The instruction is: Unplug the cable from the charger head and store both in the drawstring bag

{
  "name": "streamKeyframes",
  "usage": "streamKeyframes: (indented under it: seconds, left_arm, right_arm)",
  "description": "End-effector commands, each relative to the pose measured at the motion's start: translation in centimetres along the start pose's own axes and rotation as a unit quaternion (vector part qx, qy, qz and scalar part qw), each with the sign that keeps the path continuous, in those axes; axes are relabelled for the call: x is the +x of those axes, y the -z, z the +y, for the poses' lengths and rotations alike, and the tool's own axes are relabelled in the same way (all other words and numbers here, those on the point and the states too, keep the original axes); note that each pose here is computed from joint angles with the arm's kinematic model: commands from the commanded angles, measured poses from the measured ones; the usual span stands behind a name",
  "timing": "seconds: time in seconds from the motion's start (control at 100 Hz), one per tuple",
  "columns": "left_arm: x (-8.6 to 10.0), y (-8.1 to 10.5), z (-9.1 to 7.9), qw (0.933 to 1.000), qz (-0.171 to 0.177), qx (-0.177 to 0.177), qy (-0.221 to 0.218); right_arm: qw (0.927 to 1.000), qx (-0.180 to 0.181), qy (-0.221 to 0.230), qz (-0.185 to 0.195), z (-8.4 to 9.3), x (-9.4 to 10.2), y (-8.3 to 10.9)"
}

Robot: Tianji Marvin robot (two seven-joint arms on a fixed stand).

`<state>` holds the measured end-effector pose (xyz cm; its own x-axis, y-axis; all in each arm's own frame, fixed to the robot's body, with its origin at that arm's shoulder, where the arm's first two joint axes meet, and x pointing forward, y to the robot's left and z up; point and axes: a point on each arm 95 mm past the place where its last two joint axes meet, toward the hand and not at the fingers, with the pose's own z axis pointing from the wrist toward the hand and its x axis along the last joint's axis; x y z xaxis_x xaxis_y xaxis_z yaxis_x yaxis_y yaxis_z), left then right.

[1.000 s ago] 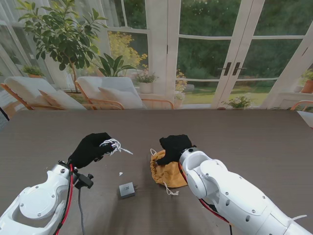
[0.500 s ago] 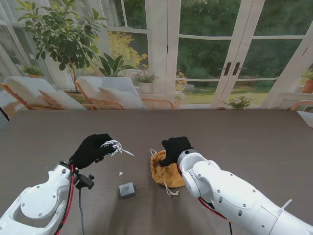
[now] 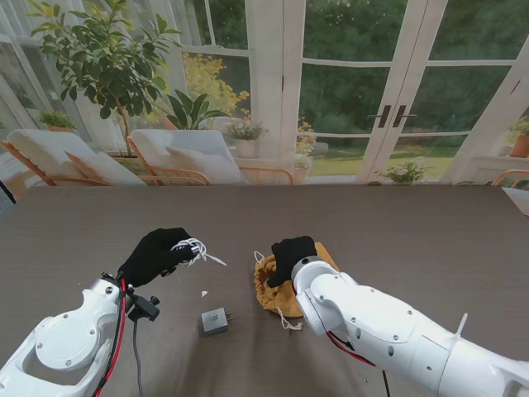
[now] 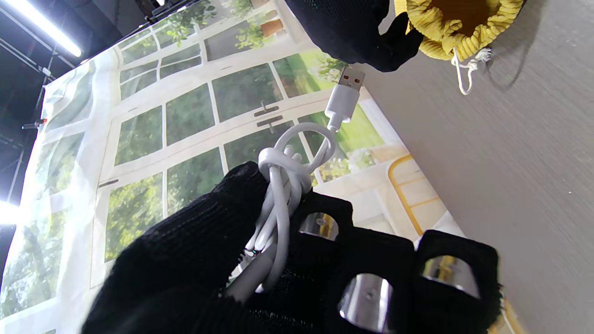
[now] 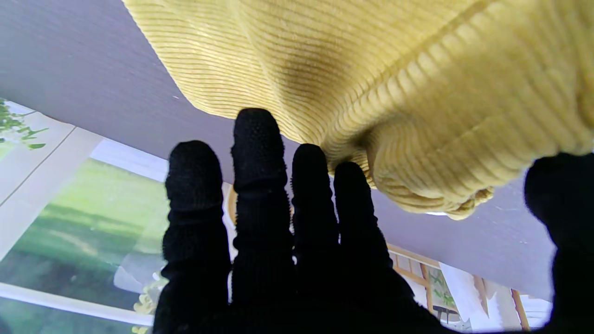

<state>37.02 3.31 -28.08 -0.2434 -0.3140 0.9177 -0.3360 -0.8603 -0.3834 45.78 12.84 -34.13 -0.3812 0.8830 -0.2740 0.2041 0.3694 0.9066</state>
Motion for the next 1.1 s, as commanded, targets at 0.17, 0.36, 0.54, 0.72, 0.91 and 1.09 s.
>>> streamKeyframes:
  seconds: [0.17,0.36,0.54,0.72,0.91,1.09]
  left_arm:
    - [-0.1,0.3,0.5,0.9999,-0.006,-0.009,0.002]
    - [-0.1,0.2,0.5,0.9999,-0.007,-0.01,0.003]
    - [-0.2,0.3,0.6,0.9999,-0.009,-0.013,0.004]
    - [-0.2,0.3,0.6,0.9999,-0.01,-0.012,0.005]
    - [-0.3,0.5,0.7,0.9999,-0.011,-0.011,0.005]
    - [-0.3,0.6,0.7,0.9998,-0.013,-0.01,0.006]
  right_arm:
    - [0.9998,0.007,0.007,-0.016,-0.2,0.1,-0.5]
    - [0.9997,0.007,0.011,-0.022,-0.4,0.1,-0.5]
    - [0.9994,0.015,0.02,-0.022,-0.7,0.5,-0.4]
    - [0.9991,0.022,0.026,-0.025,-0.9,1.1,-0.3]
    - [0.9988,0.033,0.029,-0.022,-1.1,1.8,-0.4]
    - [0.9986,0.038,0.028,-0.022,-1.3,2.1,-0.8]
